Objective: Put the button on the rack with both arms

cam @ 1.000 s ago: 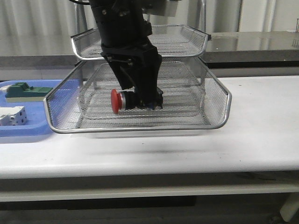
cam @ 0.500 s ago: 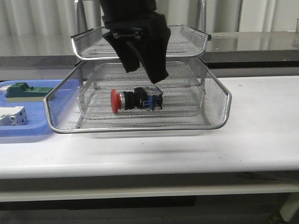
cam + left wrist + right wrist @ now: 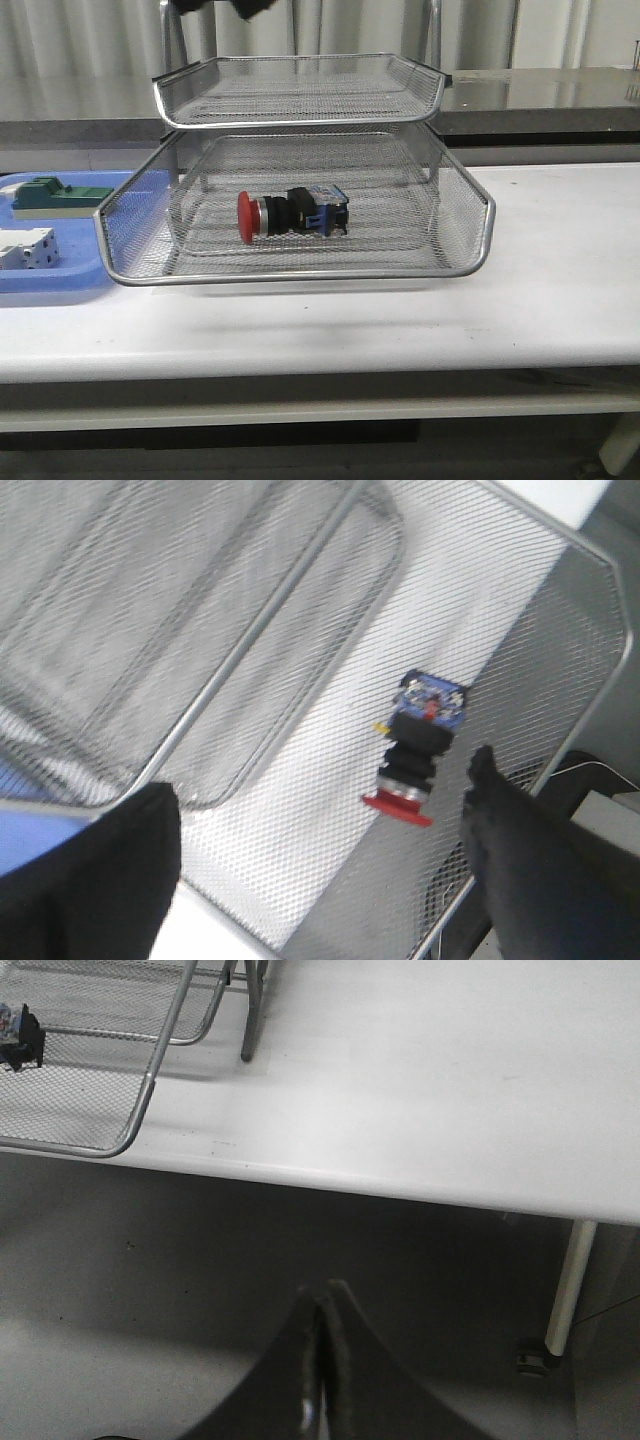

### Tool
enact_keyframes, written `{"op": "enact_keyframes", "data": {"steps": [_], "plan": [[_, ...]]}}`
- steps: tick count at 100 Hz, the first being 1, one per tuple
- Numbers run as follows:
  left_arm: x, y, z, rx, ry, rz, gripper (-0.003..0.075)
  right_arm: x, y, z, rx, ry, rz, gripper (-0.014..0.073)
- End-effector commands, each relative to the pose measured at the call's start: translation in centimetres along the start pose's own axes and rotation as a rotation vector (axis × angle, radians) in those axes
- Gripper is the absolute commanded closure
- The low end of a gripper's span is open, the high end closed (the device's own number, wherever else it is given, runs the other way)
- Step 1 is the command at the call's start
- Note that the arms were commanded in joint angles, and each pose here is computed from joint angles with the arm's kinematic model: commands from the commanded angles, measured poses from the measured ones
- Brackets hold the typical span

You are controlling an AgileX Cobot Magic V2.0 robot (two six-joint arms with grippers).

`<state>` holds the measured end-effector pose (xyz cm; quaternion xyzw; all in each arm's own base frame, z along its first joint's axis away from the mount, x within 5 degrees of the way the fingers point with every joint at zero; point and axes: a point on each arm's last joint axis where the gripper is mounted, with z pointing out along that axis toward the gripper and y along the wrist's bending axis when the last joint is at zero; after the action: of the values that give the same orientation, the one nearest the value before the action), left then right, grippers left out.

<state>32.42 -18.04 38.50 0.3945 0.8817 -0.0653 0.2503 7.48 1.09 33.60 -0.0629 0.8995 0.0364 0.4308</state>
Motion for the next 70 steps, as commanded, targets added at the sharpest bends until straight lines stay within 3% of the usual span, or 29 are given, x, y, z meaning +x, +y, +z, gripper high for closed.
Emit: {"op": "enact_keyframes", "data": {"steps": [1,17,32,50,70], "plan": [[1.7,1.3,-4.1,-0.045,-0.04,-0.078,0.0162,-1.2,-0.1,-0.6,0.015,-0.081,0.004,0.0663],[6.0,3.8,-5.7,-0.093,-0.016,-0.224,0.0162,-1.2,-0.1,-0.6,0.015,-0.081,0.004,0.0663],[9.7,4.4,-6.9,-0.141,-0.061,-0.338,0.0162,-1.2,-0.1,-0.6,0.015,-0.081,0.004,0.0663],[13.9,3.0,-8.3,-0.208,-0.163,-0.427,0.0162,-1.2,-0.1,-0.6,0.015,-0.081,0.004,0.0663],[18.0,-0.2,-9.6,-0.288,-0.313,-0.426,0.0162,-1.2,-0.1,-0.6,0.015,-0.081,0.004,0.0663]]}}
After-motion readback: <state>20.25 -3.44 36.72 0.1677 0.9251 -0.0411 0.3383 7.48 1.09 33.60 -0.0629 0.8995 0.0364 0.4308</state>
